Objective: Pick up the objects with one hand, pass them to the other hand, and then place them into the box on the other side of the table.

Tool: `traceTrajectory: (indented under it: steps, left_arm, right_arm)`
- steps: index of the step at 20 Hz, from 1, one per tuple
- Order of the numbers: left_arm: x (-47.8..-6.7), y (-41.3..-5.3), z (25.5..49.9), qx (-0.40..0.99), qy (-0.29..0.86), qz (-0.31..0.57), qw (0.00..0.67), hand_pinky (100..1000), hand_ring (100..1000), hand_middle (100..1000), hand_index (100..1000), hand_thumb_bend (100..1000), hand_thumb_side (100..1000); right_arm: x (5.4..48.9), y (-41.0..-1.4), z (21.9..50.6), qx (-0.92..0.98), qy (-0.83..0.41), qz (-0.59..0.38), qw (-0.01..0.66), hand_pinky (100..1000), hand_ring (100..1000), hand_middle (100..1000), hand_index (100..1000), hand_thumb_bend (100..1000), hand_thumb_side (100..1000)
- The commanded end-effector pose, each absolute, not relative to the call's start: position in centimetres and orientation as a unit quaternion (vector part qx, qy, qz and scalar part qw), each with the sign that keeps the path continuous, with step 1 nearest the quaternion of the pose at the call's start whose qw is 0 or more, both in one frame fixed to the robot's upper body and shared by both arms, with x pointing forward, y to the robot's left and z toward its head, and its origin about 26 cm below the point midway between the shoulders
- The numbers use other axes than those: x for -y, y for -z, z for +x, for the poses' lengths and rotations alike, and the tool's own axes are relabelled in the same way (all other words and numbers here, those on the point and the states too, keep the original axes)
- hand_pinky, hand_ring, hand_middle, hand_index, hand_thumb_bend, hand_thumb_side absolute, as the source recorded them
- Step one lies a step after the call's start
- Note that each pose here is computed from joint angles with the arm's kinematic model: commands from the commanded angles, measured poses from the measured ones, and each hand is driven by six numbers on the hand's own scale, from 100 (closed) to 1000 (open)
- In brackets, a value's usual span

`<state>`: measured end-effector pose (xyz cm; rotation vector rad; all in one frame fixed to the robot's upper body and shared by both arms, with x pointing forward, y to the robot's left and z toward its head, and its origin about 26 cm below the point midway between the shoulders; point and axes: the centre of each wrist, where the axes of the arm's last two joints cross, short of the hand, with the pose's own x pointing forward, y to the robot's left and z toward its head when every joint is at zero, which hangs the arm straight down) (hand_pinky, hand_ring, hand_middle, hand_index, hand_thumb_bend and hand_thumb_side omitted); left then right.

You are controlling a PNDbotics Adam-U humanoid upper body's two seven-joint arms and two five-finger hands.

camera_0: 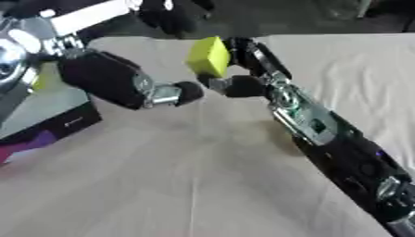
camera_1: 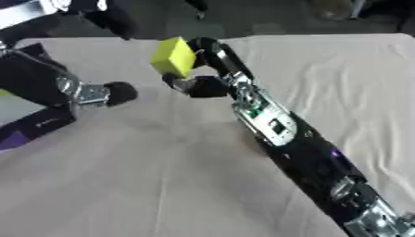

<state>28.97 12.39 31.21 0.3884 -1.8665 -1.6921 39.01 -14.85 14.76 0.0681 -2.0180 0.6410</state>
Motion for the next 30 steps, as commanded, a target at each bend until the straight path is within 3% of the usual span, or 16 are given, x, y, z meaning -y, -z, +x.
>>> traceTrajectory:
  steps: [1, 9, 19, 25, 30]
  left_arm:
    - [-12.2, -31.7, 29.2, 0.696, 0.642, 0.177, 0.268, 837, 788, 720, 813, 578, 355]
    - [-11.8, -30.7, 30.4, 0.669, 0.667, 0.21, 0.253, 845, 804, 746, 834, 635, 319]
    - [-11.4, -29.8, 31.6, 0.669, 0.646, 0.257, 0.263, 840, 803, 747, 843, 594, 281]
    - [-11.2, -29.7, 31.4, 0.684, 0.622, 0.281, 0.258, 835, 799, 740, 846, 593, 264]
    - [-10.9, -29.6, 31.0, 0.692, 0.62, 0.266, 0.257, 832, 790, 722, 816, 541, 243]
  right_arm:
    - [14.4, -16.2, 38.8, 0.843, -0.275, 0.037, 0.461, 695, 550, 535, 593, 432, 100]
    - [14.1, -16.6, 38.3, 0.848, -0.296, 0.042, 0.437, 701, 551, 535, 593, 428, 100]
    - [14.5, -17.0, 37.2, 0.85, -0.321, 0.047, 0.415, 706, 551, 534, 593, 425, 100]
    - [14.5, -17.0, 37.0, 0.851, -0.331, 0.045, 0.406, 708, 551, 535, 593, 423, 100]
    - [14.4, -17.0, 36.8, 0.852, -0.344, 0.044, 0.392, 712, 552, 535, 593, 420, 100]
